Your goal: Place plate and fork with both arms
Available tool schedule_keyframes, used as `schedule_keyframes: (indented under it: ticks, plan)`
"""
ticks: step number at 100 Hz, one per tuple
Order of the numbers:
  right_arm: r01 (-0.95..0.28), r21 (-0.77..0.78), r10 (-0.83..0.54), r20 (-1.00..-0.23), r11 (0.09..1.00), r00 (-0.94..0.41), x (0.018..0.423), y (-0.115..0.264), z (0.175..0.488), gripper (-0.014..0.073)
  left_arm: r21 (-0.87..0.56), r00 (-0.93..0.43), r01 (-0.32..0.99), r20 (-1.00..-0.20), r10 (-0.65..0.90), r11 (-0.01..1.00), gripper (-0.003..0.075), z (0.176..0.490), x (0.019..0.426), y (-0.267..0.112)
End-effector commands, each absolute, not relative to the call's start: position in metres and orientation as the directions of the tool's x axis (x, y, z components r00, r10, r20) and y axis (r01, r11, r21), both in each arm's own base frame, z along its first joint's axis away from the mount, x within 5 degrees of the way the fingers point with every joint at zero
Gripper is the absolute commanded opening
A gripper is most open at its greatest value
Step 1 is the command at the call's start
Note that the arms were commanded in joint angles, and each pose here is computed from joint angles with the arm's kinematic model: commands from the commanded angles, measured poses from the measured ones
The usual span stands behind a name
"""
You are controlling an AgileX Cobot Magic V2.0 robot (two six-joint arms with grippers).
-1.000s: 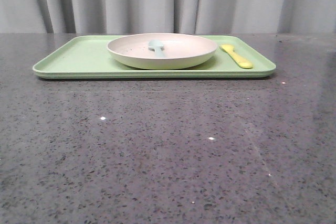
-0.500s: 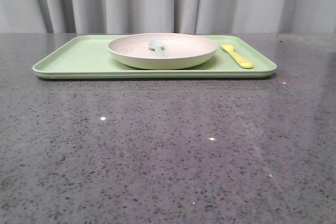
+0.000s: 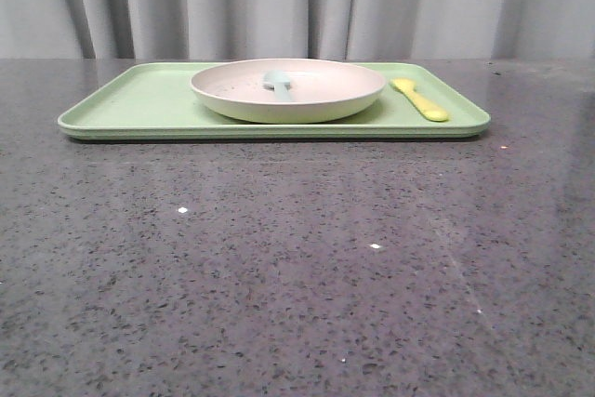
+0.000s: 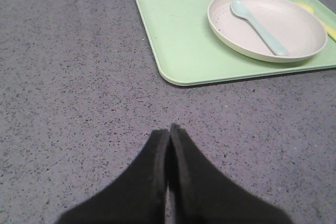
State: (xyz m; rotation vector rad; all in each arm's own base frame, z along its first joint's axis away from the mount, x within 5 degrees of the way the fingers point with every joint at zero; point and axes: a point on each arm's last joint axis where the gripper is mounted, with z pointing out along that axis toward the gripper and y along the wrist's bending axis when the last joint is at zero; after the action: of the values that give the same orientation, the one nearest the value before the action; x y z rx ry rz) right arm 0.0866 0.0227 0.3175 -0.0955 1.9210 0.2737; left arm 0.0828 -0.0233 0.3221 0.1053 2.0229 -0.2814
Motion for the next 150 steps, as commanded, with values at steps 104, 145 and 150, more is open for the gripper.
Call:
schedule_keyframes:
  ticks: [104, 145, 150]
  plan:
    - [-0.217, 0.130, 0.067, -0.959, 0.967, -0.275, 0.088, 0.023, 0.331, -0.0066, -0.112, 0.063, -0.049, -0.992, -0.109, 0.993, -0.0020, 0.206, 0.055, 0.003]
    - [-0.217, 0.130, 0.067, -0.959, 0.967, -0.275, 0.088, 0.023, 0.331, -0.0066, -0.103, 0.075, -0.048, -0.992, -0.099, 0.994, -0.0020, 0.207, 0.054, 0.003]
    - [-0.217, 0.130, 0.067, -0.959, 0.967, -0.275, 0.088, 0.023, 0.331, -0.0066, -0.103, 0.075, -0.048, -0.992, -0.099, 0.994, -0.0020, 0.207, 0.054, 0.003]
